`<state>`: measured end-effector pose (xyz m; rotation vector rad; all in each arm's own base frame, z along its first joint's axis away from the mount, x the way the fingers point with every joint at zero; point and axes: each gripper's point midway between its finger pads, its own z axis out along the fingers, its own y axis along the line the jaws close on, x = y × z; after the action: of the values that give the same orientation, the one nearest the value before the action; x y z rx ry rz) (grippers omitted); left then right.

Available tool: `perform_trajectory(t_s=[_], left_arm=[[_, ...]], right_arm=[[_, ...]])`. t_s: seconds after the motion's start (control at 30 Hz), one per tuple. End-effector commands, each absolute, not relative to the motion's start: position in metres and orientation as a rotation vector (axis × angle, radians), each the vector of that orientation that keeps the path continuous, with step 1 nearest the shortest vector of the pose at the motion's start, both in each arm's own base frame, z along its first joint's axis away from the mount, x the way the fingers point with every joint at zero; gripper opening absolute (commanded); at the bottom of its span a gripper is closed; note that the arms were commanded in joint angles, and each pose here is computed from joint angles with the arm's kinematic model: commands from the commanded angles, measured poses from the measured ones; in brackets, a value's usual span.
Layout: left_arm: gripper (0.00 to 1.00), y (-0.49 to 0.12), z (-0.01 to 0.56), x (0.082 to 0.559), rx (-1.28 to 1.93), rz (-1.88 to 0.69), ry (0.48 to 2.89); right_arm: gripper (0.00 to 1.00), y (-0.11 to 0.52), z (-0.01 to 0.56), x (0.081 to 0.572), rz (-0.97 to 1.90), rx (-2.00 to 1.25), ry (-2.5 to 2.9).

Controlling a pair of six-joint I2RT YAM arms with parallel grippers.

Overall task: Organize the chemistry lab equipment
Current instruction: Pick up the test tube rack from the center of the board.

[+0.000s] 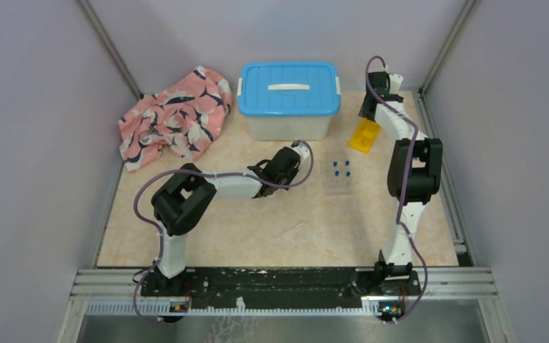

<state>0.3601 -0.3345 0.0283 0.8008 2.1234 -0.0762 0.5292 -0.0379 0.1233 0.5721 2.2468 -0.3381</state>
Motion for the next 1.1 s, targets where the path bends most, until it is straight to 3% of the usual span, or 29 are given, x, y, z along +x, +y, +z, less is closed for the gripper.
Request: perform_trajectory(t_s=[0.0,0.13,0.53,0.8,1.07], left_arm=[[0.25,-0.327,0.002,0.35,0.862,-0.038,2.188],[0.15,-0.328,0.001,0.351,0.859,-0.04,2.192],[0.03,-0.33,0.004,0.351,0.844,-0.054,2.19],[0.0,-0.329,0.013,0.356,0.814,-0.038,2.176],[0.0,-0.32,0.027,0.359,0.781,0.013,2.164]], right_arm=[[0.66,-0.044,0.133,0.535,-0.346,0.58,2.215],[0.65,-0.044,0.126,0.535,-0.342,0.581,2.227],[0.56,-0.045,0.092,0.529,-0.35,0.593,2.305],[0.28,-0.048,0.097,0.528,-0.335,0.612,2.275],[0.17,-0.052,0.134,0.532,-0.316,0.623,2.167]])
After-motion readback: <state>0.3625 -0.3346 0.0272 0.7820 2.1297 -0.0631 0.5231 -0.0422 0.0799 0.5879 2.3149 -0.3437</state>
